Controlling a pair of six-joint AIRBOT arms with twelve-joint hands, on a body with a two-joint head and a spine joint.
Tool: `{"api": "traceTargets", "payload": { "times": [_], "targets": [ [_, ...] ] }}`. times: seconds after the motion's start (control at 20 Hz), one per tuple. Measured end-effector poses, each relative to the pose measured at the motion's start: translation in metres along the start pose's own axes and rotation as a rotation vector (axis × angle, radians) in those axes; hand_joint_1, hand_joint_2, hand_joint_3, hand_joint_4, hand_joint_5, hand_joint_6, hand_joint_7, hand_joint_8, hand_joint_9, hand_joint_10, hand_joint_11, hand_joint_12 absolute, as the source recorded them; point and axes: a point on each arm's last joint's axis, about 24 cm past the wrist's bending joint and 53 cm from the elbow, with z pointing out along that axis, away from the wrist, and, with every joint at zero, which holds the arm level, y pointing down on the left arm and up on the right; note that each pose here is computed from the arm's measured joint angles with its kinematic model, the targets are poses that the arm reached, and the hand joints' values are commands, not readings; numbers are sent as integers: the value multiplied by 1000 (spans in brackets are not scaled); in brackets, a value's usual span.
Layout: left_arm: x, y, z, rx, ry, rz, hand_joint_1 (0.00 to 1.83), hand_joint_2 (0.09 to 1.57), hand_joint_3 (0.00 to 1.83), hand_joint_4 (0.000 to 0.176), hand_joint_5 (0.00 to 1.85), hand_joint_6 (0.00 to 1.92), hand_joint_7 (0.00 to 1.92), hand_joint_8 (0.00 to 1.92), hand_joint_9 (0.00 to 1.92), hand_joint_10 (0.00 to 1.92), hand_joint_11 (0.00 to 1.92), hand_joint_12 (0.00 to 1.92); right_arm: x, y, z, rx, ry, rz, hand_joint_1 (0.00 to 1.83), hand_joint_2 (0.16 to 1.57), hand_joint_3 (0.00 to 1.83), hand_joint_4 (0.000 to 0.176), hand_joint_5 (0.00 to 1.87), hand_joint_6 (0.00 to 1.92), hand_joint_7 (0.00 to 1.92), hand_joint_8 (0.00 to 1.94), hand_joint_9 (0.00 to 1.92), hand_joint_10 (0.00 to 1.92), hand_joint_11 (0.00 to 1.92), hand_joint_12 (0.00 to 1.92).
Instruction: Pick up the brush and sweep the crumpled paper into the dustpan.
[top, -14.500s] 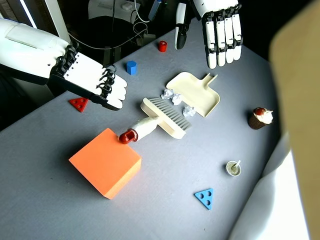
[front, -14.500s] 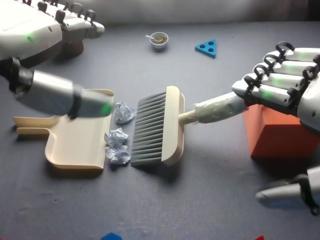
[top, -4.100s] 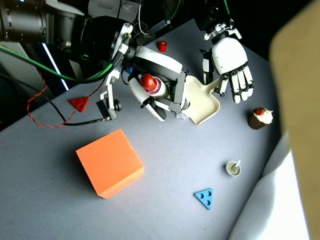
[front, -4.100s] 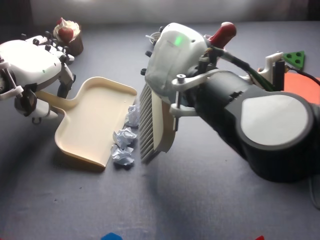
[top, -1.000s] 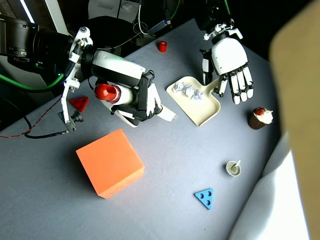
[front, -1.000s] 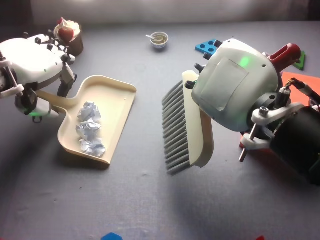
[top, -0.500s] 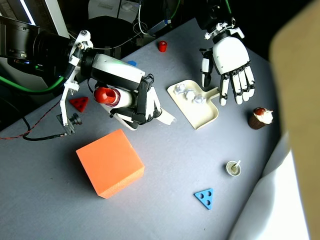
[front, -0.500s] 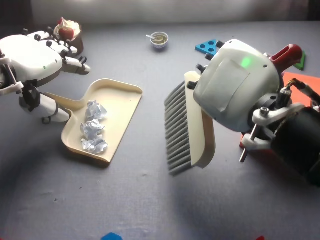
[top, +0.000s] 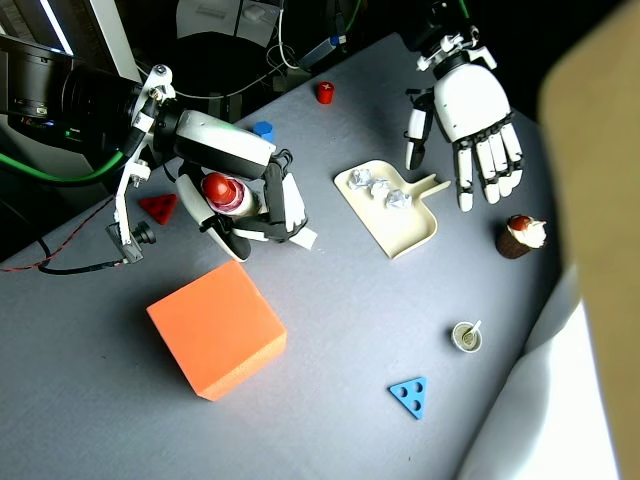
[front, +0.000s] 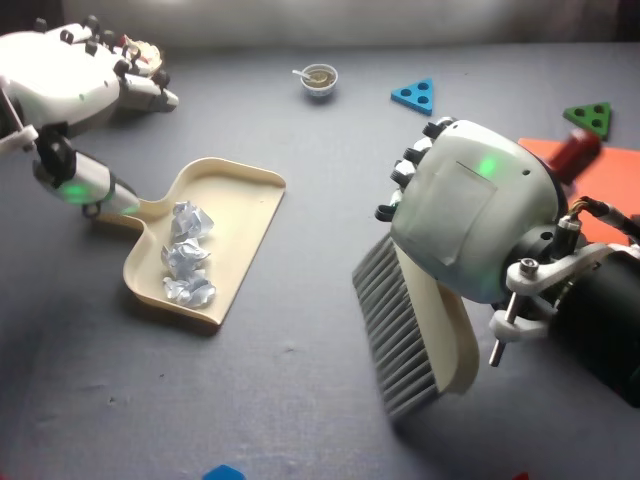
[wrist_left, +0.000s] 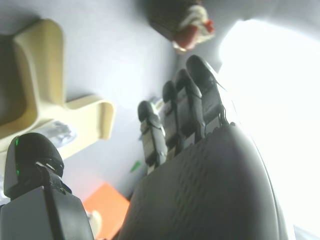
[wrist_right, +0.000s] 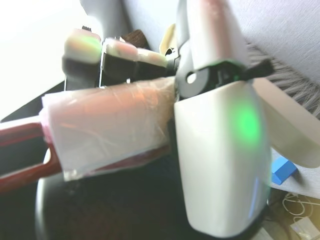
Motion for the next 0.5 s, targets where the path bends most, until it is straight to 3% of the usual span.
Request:
{"api": "traceTargets", "payload": {
  "times": [0.05,0.1,0.15,0.2,0.25,0.3,0.35,0.5],
  "targets": [
    [-5,-3,0,5,-5,-2,735,946,2,157,396,3,252,2,182,1,0,548,5,-1,-1,3,21,15,903,735,5,36,376,1333,250,1747,166,1880,49,1921],
    [-11,-6,0,11,-9,-9,715,953,3,159,386,1,249,0,185,1,0,537,7,-2,-3,3,37,25,866,725,0,20,445,819,320,1184,187,1506,9,1806],
    [-17,-10,0,18,-16,-14,725,956,3,160,412,11,265,6,185,1,0,530,8,-2,-6,0,40,20,817,702,0,27,364,284,445,469,291,788,1,1384],
    [-21,-15,-1,25,-19,-23,712,963,4,161,413,7,269,4,184,1,0,512,6,0,-10,-7,40,18,744,697,0,17,254,73,349,130,252,272,0,794],
    [-26,-19,-2,33,-21,-36,732,963,2,160,425,7,271,3,181,0,0,486,4,3,-14,-19,40,20,702,699,0,6,193,18,270,29,203,88,21,467],
    [-28,-22,-4,37,-21,-41,738,961,1,157,434,9,268,1,182,0,0,483,3,4,-18,-28,43,22,686,696,0,0,118,3,194,5,168,19,65,267],
    [-30,-25,-6,42,-17,-49,713,964,1,171,421,2,266,0,186,1,0,507,2,5,-21,-36,49,26,724,676,2,0,109,0,132,2,108,3,64,136],
    [-44,-31,-9,50,-34,-83,699,975,3,160,426,1,271,1,188,2,0,520,-3,2,-38,-45,58,86,675,686,7,0,60,0,50,0,19,0,13,68]
  ]
}}
